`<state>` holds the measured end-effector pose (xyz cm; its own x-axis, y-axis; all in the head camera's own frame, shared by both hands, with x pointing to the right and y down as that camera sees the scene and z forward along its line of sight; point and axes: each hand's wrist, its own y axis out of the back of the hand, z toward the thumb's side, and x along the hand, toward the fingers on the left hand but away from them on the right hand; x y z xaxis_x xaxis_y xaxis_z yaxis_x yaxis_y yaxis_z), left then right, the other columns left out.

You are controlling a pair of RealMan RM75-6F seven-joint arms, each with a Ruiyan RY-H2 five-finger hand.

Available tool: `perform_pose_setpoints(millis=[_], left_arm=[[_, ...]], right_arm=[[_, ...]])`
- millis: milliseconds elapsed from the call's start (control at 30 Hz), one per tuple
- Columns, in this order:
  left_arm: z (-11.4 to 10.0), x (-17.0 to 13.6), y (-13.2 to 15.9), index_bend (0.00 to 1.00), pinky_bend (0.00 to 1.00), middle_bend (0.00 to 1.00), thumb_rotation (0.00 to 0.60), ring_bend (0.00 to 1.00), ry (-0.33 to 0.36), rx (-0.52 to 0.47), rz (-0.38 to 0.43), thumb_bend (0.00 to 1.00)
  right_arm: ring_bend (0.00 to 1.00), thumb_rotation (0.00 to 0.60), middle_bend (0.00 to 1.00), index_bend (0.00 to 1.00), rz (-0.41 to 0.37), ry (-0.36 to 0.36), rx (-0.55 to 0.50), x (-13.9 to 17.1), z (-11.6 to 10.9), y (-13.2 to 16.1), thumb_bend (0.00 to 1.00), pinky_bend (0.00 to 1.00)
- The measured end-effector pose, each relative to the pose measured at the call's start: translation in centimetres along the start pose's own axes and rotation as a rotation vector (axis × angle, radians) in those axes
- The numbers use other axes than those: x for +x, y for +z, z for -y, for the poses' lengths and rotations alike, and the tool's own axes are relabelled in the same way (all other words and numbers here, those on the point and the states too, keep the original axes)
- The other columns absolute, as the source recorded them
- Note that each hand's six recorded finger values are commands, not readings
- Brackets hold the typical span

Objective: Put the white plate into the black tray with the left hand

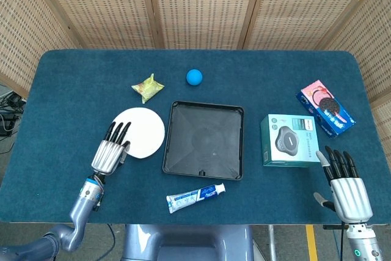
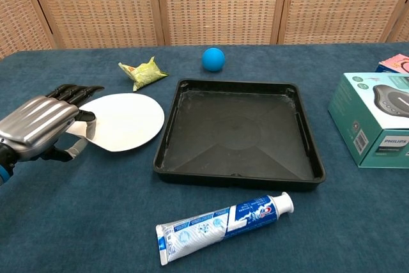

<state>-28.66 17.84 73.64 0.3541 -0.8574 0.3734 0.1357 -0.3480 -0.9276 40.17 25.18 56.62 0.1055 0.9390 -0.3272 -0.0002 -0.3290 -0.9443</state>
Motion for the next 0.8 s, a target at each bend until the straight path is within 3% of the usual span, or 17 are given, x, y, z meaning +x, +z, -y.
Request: perform_pose_setpoints(millis=[167,333,533,800], left_arm=[[-1.2,0.0,0.3,0.70,0.00,0.00,0.600,0.00,0.063,-0.018,0.015,0.53],[-3.6,0.0,0.7,0.78,0.00,0.00,0.600,0.00,0.190,-0.060,0.046,0.53],[-6.3,0.3,1.2,0.81,0.00,0.00,0.600,0.00,0.332,-0.099,0.083,0.53],[-9.2,1.4,1.2,0.82,0.00,0.00,0.600,0.00,0.443,-0.091,0.104,0.52]], right_arm=[[0.00,0.600,0.00,0.01,0.000,-0.002,-0.001,0.0,-0.1,0.0,0.15,0.00],[0.00,0.600,0.00,0.01,-0.001,-0.004,-0.002,0.0,-0.1,0.0,0.15,0.00],[0.00,0.600,0.00,0.01,0.000,-0.008,-0.003,0.0,-0.2,0.0,0.15,0.00],[0.00,0.600,0.00,0.01,0.005,-0.017,-0.005,0.0,-0.4,-0.2,0.15,0.00]])
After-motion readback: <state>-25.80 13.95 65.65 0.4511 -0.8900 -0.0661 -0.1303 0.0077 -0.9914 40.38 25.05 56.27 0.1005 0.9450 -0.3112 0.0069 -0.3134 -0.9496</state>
